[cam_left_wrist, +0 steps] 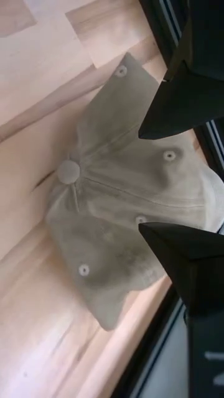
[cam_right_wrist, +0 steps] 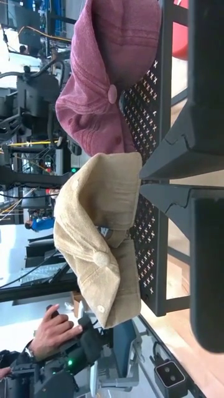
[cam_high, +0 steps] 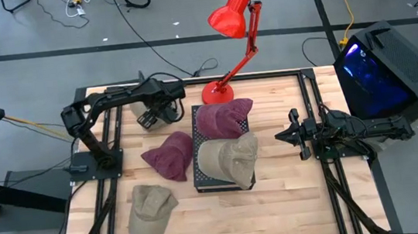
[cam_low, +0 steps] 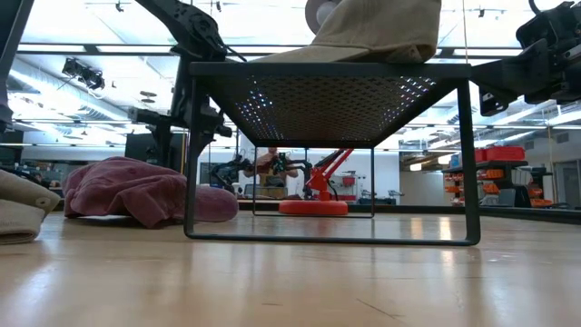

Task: Pick & Place hat
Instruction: Stack the top brown cap on top of the brown cap on the shelf

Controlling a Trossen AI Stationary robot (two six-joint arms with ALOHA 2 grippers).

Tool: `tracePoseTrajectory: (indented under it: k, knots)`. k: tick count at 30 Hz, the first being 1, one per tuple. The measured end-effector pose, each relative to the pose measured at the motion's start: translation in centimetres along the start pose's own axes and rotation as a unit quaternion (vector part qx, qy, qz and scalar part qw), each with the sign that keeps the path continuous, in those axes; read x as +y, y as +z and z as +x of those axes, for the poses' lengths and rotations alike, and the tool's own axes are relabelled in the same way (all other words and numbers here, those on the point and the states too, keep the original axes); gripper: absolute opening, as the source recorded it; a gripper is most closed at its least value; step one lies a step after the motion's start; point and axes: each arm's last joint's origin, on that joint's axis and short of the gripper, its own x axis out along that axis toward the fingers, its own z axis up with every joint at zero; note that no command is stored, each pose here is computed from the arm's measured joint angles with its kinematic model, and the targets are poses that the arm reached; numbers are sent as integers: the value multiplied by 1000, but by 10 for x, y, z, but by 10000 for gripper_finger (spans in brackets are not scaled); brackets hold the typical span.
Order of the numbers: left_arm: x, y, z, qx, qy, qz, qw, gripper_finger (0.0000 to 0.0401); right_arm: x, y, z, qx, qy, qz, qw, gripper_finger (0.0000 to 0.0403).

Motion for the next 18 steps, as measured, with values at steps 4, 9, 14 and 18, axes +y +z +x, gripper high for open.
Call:
tracePoseTrajectory:
  k: [4,9,14,18]
  knots:
    - [2,2,6,3,-10,1,1000,236,0,0,0,0,0,0,1000,27]
    - [5,0,14,-1,-24,-5,1000,236,0,0,0,0,0,0,1000,27]
    - [7,0,18,-1,-29,4,1000,236,0,0,0,0,0,0,1000,27]
    - [9,-1,19,-5,-19,34,999,236,0,0,0,0,0,0,1000,27]
